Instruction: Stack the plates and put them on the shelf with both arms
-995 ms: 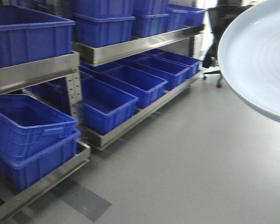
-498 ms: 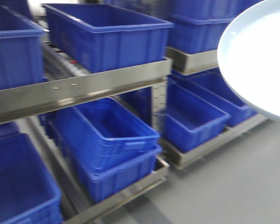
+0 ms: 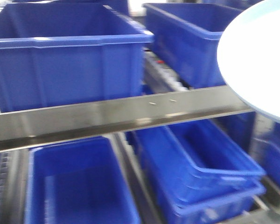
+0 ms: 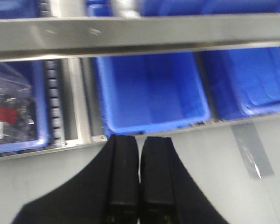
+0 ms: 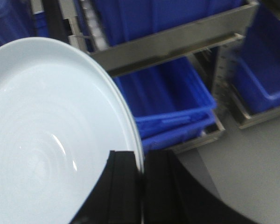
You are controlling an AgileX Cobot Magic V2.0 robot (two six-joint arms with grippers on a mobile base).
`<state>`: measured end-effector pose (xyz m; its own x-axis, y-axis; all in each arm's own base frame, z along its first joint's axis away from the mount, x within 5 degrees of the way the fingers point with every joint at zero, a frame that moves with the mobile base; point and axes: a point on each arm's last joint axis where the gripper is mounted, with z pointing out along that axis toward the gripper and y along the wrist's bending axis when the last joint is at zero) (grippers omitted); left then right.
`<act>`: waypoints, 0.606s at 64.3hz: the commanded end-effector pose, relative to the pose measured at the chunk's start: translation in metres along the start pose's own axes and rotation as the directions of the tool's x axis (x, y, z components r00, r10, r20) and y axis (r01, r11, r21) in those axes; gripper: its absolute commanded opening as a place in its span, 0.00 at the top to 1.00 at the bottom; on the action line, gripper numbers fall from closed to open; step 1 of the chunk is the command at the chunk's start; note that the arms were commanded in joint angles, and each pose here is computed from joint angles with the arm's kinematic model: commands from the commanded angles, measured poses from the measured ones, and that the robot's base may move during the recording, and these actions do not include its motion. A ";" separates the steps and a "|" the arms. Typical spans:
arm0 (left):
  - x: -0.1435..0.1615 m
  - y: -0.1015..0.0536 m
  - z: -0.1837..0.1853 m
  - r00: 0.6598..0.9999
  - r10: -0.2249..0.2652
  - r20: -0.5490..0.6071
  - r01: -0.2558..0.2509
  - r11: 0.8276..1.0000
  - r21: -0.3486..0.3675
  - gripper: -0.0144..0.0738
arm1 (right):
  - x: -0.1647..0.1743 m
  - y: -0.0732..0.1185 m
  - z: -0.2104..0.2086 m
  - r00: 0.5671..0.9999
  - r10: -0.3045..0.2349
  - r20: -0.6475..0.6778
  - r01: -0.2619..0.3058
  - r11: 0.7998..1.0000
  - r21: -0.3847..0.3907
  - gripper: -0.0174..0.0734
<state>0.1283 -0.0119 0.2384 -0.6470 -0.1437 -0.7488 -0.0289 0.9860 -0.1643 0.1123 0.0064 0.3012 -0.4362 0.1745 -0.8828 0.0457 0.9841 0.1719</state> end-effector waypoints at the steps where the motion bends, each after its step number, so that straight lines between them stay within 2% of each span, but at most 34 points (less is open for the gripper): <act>1: -0.014 -0.004 -0.005 0.996 -0.002 0.092 0.000 1.000 0.023 0.74 | -0.017 0.004 -0.005 0.993 -0.002 0.114 0.005 1.000 -0.028 0.78; 39: -0.014 -0.004 -0.005 0.996 -0.002 0.092 0.000 1.000 0.023 0.74 | -0.017 0.004 -0.005 0.993 -0.002 0.114 0.005 1.000 -0.028 0.78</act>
<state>0.1284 -0.0119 0.2385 -0.6464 -0.1438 -0.7493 -0.0288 0.9860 -0.1643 0.1123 0.0064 0.3012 -0.4362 0.1745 -0.8828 0.0457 0.9841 0.1719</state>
